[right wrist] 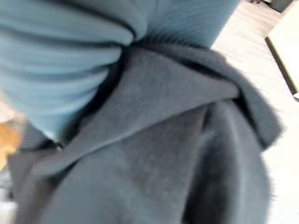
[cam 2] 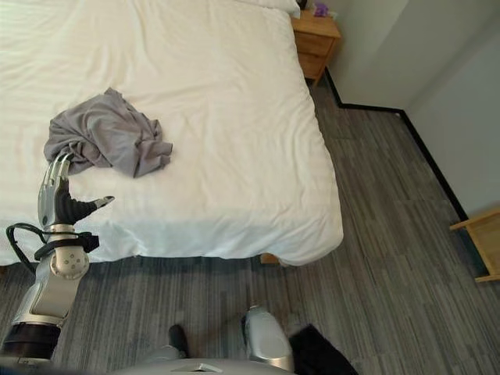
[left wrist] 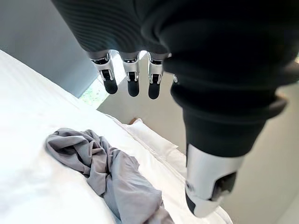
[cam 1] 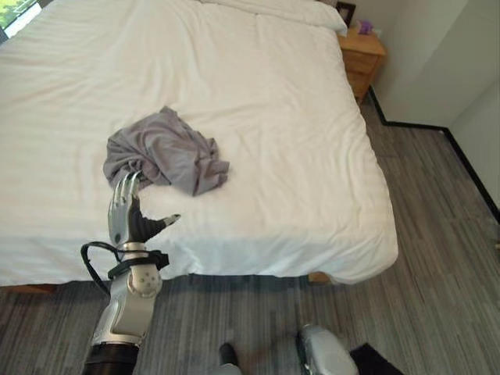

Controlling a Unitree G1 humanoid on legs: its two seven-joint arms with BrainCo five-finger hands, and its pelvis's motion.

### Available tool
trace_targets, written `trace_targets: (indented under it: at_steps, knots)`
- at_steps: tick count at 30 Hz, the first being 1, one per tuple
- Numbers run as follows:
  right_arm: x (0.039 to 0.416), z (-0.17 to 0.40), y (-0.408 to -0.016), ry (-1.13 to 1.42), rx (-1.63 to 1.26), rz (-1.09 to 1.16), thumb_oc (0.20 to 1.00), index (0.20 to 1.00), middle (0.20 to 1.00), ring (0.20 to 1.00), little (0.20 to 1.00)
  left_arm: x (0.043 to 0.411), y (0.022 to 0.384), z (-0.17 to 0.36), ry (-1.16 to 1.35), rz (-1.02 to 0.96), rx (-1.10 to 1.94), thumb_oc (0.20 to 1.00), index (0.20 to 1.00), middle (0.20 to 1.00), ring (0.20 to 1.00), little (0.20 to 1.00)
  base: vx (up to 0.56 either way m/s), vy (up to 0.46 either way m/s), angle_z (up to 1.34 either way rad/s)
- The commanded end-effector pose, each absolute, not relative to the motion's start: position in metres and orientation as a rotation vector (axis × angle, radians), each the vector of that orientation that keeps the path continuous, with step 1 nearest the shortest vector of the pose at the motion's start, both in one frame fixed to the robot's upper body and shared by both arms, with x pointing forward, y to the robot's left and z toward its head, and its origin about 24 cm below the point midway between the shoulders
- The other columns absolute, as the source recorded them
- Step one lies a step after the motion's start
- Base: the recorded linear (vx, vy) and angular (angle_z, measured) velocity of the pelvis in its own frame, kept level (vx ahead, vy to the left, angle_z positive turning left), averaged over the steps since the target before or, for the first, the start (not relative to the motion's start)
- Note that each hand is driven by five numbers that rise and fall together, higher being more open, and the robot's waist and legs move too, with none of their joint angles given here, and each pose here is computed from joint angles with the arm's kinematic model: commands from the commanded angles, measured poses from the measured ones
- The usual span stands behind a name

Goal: Pick up bed clothes into laundry basket.

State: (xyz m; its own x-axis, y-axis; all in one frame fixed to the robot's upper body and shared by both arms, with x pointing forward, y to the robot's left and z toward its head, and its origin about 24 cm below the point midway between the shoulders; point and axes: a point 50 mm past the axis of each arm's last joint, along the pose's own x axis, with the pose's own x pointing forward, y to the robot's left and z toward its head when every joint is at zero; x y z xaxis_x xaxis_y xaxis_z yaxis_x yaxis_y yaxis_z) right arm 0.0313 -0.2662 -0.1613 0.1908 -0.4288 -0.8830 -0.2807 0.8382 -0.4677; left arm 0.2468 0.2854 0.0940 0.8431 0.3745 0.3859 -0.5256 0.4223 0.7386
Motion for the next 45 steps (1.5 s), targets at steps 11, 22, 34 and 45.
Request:
trace_targets:
  at_steps: [11,22,34,45]
  knots:
    - [0.052,-0.156,-0.251,1.227,-0.700,0.035,0.200,0.200,0.200,0.200,0.200,0.278,0.312,0.154,-0.302,0.654,1.249,1.000,1.000,1.000,1.000,1.000,0.23,-0.108,0.70]
    - [0.043,-0.148,-0.255,1.166,-0.754,0.109,0.200,0.200,0.200,0.200,0.200,0.300,0.324,0.158,-0.178,0.635,1.464,1.000,1.000,1.000,1.000,1.000,0.07,-0.039,0.05]
    - [0.064,-0.149,-0.266,1.164,-0.848,0.090,0.200,0.200,0.200,0.200,0.200,0.308,0.360,0.138,0.096,0.573,1.724,1.000,1.000,1.000,1.000,1.000,0.01,0.012,-0.16]
    - [0.086,-0.149,-0.269,1.164,-0.888,0.068,0.200,0.200,0.200,0.200,0.200,0.287,0.375,0.057,0.486,0.358,1.772,0.570,0.570,0.570,0.570,0.570,-0.07,0.017,-0.18]
